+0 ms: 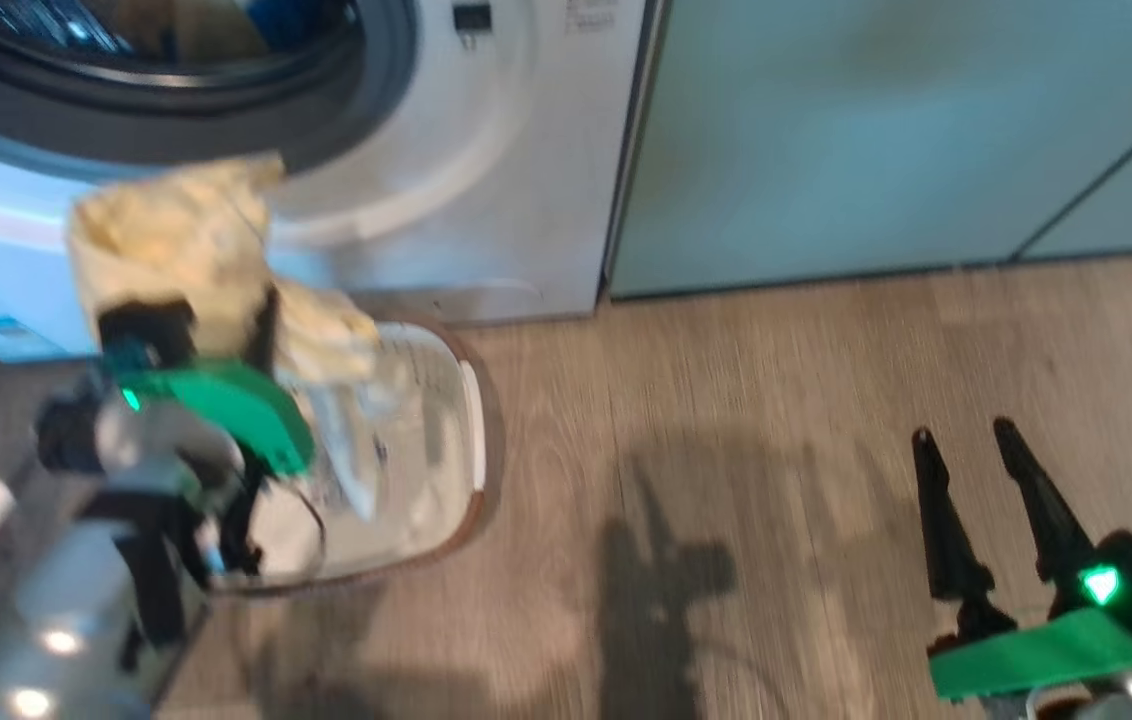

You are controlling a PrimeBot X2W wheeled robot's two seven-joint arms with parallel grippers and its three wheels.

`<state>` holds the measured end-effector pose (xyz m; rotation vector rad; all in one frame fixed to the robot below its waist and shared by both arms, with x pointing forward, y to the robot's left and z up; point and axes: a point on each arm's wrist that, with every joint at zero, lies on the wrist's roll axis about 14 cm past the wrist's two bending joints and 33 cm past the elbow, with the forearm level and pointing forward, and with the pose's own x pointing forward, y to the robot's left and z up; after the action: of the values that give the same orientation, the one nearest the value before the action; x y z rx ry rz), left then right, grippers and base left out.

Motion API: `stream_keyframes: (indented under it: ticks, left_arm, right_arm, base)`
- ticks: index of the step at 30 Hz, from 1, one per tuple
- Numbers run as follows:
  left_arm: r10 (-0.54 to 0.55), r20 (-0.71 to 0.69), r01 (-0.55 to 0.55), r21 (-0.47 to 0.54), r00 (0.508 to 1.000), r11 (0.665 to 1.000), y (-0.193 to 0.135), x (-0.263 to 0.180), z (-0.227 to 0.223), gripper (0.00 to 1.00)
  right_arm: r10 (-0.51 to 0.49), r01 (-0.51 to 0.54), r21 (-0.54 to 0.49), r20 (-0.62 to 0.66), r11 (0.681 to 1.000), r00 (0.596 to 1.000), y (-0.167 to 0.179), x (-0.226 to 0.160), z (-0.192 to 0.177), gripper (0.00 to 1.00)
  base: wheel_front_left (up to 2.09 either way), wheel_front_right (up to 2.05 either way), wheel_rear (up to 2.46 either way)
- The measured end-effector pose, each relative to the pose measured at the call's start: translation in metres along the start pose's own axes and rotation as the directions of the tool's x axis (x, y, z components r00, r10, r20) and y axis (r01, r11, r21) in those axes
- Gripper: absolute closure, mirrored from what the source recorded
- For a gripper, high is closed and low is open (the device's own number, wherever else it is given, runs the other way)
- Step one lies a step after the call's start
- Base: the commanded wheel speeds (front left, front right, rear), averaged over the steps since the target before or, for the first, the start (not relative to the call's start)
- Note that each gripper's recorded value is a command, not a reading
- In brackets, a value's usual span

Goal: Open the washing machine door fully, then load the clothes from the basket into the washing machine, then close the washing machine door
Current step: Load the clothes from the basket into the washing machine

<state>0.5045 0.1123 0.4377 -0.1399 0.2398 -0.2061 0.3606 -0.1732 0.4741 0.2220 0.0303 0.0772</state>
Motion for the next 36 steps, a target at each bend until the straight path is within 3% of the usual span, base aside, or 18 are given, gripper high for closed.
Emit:
stream_keyframes:
  ticks: [10,23,28,36]
  left_arm:
    - [-0.012,-0.158,0.012,0.000,0.987,1.000,0.025,0.097,-0.022,1.00]
    - [-0.002,-0.312,0.019,0.050,0.950,0.999,0.050,0.174,-0.016,1.00]
    - [0.056,-0.309,-0.038,0.063,0.950,0.997,0.073,0.203,0.006,1.00]
    - [0.085,-0.302,-0.059,0.095,0.949,0.994,0.083,0.229,0.004,1.00]
  right_arm:
    - [-0.072,0.073,0.027,-0.053,0.997,0.996,-0.021,0.036,-0.026,0.00]
    - [-0.138,0.141,0.024,-0.112,0.990,0.984,-0.044,0.049,-0.051,0.00]
    - [-0.154,0.160,0.048,-0.121,0.986,0.981,-0.050,0.055,-0.056,0.00]
    - [-0.191,0.200,0.042,-0.159,0.979,0.969,-0.060,0.049,-0.067,0.00]
  base:
    - [0.00,0.00,0.00]
    - [0.00,0.00,0.00]
    - [0.00,0.00,0.00]
    - [0.00,0.00,0.00]
